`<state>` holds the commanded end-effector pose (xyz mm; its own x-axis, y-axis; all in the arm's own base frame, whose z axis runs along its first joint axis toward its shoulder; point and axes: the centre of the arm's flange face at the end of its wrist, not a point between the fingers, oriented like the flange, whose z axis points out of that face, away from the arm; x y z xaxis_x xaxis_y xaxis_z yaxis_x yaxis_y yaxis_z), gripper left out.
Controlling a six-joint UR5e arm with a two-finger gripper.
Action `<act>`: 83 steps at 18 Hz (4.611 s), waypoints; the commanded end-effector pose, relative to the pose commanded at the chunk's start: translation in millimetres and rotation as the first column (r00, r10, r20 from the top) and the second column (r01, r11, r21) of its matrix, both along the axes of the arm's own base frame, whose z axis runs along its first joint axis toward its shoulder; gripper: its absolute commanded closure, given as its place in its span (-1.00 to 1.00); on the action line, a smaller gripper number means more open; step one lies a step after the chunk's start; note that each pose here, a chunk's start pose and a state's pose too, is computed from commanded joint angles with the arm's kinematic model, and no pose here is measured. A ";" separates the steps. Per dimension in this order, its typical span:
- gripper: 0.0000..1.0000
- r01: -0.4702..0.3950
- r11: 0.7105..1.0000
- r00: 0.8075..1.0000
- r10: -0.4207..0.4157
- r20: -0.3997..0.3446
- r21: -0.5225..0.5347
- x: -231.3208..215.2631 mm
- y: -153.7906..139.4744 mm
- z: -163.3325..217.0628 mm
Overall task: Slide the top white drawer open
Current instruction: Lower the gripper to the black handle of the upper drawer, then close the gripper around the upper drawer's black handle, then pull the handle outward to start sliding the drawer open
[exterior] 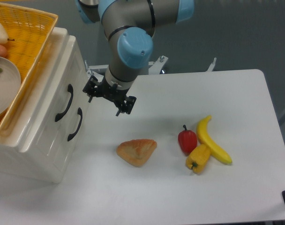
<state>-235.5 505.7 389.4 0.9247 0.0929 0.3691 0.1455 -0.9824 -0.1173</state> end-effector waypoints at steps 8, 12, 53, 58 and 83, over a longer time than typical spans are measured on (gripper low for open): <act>-1.00 -0.038 0.999 0.999 0.039 0.034 -0.019 16.6 9.2 -3.2; -1.00 -0.044 0.999 0.998 0.045 0.041 -0.029 24.1 13.1 -4.8; -0.87 -0.060 0.996 0.997 0.063 0.048 -0.068 41.9 22.4 -11.7; -0.87 -0.047 0.996 0.998 0.050 0.045 -0.070 47.9 24.9 -12.5; -0.35 -0.022 0.998 0.999 0.024 0.037 -0.056 57.1 29.1 -7.7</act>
<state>-178.5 534.8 381.7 0.9078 0.1355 0.3970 0.1717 -0.9835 -0.0570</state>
